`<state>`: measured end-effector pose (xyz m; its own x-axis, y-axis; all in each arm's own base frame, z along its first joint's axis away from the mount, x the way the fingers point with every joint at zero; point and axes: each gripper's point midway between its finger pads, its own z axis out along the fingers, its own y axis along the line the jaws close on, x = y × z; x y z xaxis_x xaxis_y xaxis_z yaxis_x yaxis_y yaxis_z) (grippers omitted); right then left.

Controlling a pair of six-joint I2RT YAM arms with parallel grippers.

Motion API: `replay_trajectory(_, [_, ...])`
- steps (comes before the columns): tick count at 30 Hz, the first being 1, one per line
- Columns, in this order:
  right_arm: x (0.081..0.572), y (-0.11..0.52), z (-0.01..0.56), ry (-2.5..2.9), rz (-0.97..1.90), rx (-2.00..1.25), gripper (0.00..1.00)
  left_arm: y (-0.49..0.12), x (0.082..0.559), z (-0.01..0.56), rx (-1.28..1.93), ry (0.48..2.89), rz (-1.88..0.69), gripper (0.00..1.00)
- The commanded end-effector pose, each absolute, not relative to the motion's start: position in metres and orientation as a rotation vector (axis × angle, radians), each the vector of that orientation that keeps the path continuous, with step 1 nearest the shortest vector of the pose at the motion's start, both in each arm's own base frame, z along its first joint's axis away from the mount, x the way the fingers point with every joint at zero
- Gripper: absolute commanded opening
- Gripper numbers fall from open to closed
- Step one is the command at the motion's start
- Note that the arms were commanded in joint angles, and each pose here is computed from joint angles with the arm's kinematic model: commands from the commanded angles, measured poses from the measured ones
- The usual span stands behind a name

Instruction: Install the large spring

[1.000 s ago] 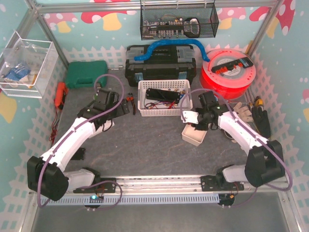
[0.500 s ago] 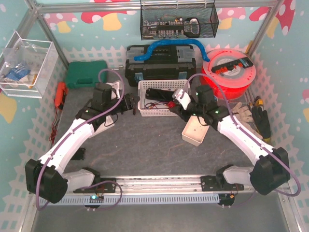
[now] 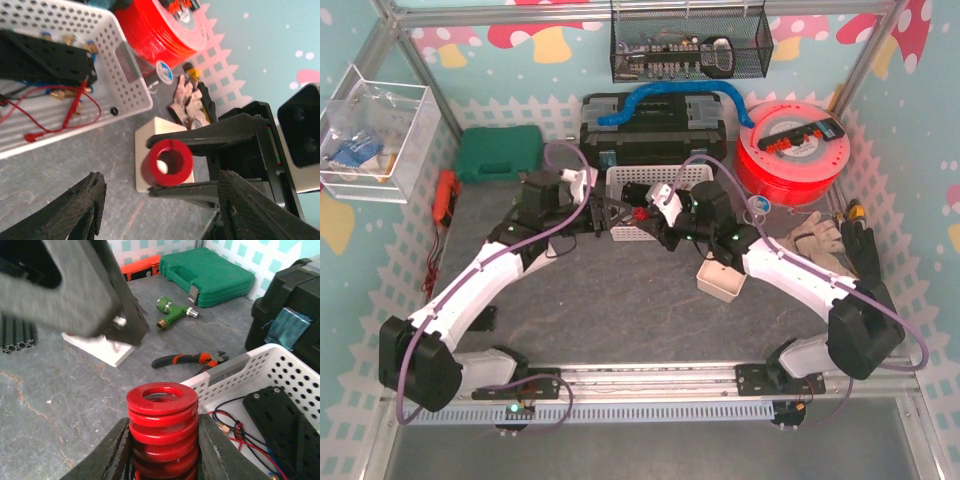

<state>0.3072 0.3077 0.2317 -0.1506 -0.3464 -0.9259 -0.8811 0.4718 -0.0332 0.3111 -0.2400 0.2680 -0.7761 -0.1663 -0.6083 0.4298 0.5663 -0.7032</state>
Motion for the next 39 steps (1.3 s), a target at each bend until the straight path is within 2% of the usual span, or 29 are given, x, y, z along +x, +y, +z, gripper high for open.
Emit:
replay_trajectory(1, [0.31,0.327,0.252,1.625,0.671,-1.068,0.0,-0.263,0.302,0.277,0.334,2.135,-1.289,0.62])
replay_trajectory(19, [0.299,0.344,0.258,1.522,0.602,-1.155,0.0,-0.269,0.305,0.249,0.285,2.258,-1.303,0.47])
replay_trajectory(22, [0.298,0.347,0.255,1.521,0.602,-1.177,0.0,-0.269,0.304,0.249,0.286,2.261,-1.305,0.38])
replay_trajectory(25, [0.295,0.349,0.248,1.539,0.607,-1.201,0.0,-0.267,0.304,0.247,0.28,2.271,-1.292,0.2])
replay_trajectory(26, [0.296,0.349,0.245,1.55,0.601,-1.202,0.03,-0.265,0.304,0.245,0.273,2.279,-1.281,0.15])
replay_trajectory(29, [0.296,0.344,0.238,1.587,0.579,-1.198,0.23,-0.26,0.305,0.243,0.248,2.292,-1.236,0.03])
replay_trajectory(31, [0.295,0.339,0.233,1.614,0.567,-1.192,0.42,-0.255,0.308,0.242,0.227,2.297,-1.201,0.0])
replay_trajectory(33, [0.293,0.334,0.231,1.634,0.559,-1.182,0.57,-0.248,0.312,0.243,0.198,2.302,-1.155,0.0])
replay_trajectory(39, [0.287,0.309,0.23,1.696,0.517,-1.072,0.74,-0.208,0.335,0.243,0.025,2.308,-0.945,0.0])
